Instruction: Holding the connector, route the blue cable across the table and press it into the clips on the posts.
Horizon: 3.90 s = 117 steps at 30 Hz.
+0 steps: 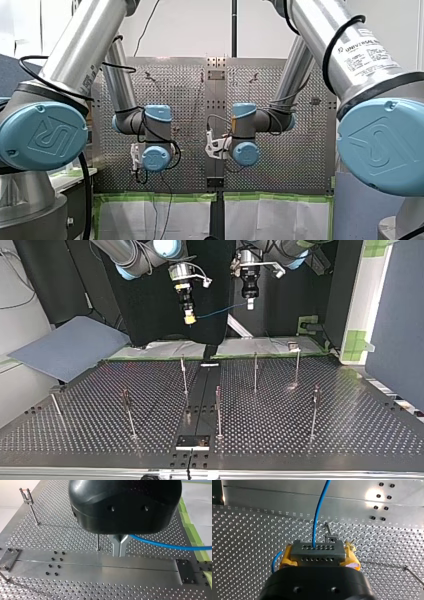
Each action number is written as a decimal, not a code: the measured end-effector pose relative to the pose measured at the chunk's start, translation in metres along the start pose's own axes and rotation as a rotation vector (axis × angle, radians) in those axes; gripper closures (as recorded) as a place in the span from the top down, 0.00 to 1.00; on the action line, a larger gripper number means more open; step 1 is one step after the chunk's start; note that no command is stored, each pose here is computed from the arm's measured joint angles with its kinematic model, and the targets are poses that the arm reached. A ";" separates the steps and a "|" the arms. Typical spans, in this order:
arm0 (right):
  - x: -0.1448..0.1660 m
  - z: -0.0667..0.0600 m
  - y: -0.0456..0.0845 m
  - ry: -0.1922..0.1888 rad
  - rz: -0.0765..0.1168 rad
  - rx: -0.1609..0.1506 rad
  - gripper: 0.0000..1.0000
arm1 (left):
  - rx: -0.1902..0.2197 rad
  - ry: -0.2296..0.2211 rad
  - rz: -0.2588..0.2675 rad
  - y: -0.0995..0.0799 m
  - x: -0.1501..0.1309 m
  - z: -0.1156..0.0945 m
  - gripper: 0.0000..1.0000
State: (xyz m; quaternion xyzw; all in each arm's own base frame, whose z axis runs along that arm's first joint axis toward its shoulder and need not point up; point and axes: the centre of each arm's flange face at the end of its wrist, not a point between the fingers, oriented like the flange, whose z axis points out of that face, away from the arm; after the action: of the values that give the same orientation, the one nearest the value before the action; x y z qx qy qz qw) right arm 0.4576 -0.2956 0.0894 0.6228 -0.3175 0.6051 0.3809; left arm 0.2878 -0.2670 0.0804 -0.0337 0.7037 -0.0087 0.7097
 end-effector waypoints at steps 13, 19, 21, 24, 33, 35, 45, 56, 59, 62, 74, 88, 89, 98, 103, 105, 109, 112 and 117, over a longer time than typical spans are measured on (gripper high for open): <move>0.000 0.000 0.000 0.000 0.000 0.000 0.00 | 0.000 0.000 0.000 0.000 0.000 0.000 0.00; 0.000 0.000 0.000 0.000 0.000 0.000 0.00 | 0.000 0.000 0.000 0.000 0.000 0.000 0.00; 0.000 0.000 0.000 0.000 0.000 0.000 0.00 | 0.000 0.000 0.000 0.000 0.000 0.000 0.00; 0.000 0.000 0.000 0.000 0.000 0.000 0.00 | 0.000 0.000 0.000 0.000 0.000 0.000 0.00; 0.000 0.000 0.000 0.000 0.000 0.000 0.00 | 0.000 0.000 0.000 0.000 0.000 0.000 0.00; 0.000 0.000 0.000 0.000 0.000 0.000 0.00 | 0.000 0.000 0.000 0.000 0.000 0.000 0.00; 0.000 0.000 0.000 0.000 0.000 0.000 0.00 | 0.000 0.000 0.000 0.000 0.000 0.000 0.00; 0.000 0.000 0.000 0.000 0.000 0.000 0.00 | 0.000 0.000 0.000 0.000 0.000 0.000 0.00; 0.000 0.000 0.000 0.000 0.000 0.000 0.00 | 0.000 0.000 0.000 0.000 0.000 0.000 0.00; 0.000 0.000 0.000 0.000 0.000 0.000 0.00 | 0.000 0.000 0.000 0.000 0.000 0.000 0.00; 0.000 0.000 0.000 0.000 0.000 0.000 0.00 | 0.000 0.000 0.000 0.000 0.000 0.000 0.00; 0.000 0.000 0.000 0.000 0.000 0.000 0.00 | 0.000 0.000 0.000 0.000 0.000 0.000 0.00; 0.000 0.000 0.000 0.000 0.000 0.000 0.00 | 0.000 0.000 0.000 0.000 0.000 0.000 0.00; -0.023 -0.010 -0.002 -0.071 -0.022 0.007 0.00 | 0.000 -0.001 -0.001 0.000 0.000 0.000 0.00; -0.045 -0.017 -0.002 -0.129 -0.038 0.013 0.00 | 0.000 -0.001 -0.001 0.000 0.000 0.000 0.00; -0.048 -0.018 -0.002 -0.136 -0.040 0.013 0.00 | 0.000 -0.001 -0.001 0.000 0.000 0.000 0.00; -0.050 -0.019 -0.002 -0.139 -0.041 0.014 0.00 | 0.000 -0.001 -0.001 0.000 0.000 0.000 0.00; -0.050 -0.019 -0.003 -0.139 -0.041 0.014 0.00 | 0.000 -0.001 -0.001 0.000 0.000 0.000 0.00; -0.050 -0.019 -0.002 -0.140 -0.041 0.014 0.00 | -0.003 0.003 0.007 0.003 -0.001 -0.001 0.00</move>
State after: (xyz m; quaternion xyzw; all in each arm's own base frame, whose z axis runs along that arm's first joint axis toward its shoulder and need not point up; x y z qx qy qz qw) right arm 0.4468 -0.2814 0.0389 0.6726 -0.3263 0.5543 0.3659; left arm 0.2872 -0.2644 0.0811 -0.0321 0.7048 -0.0050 0.7087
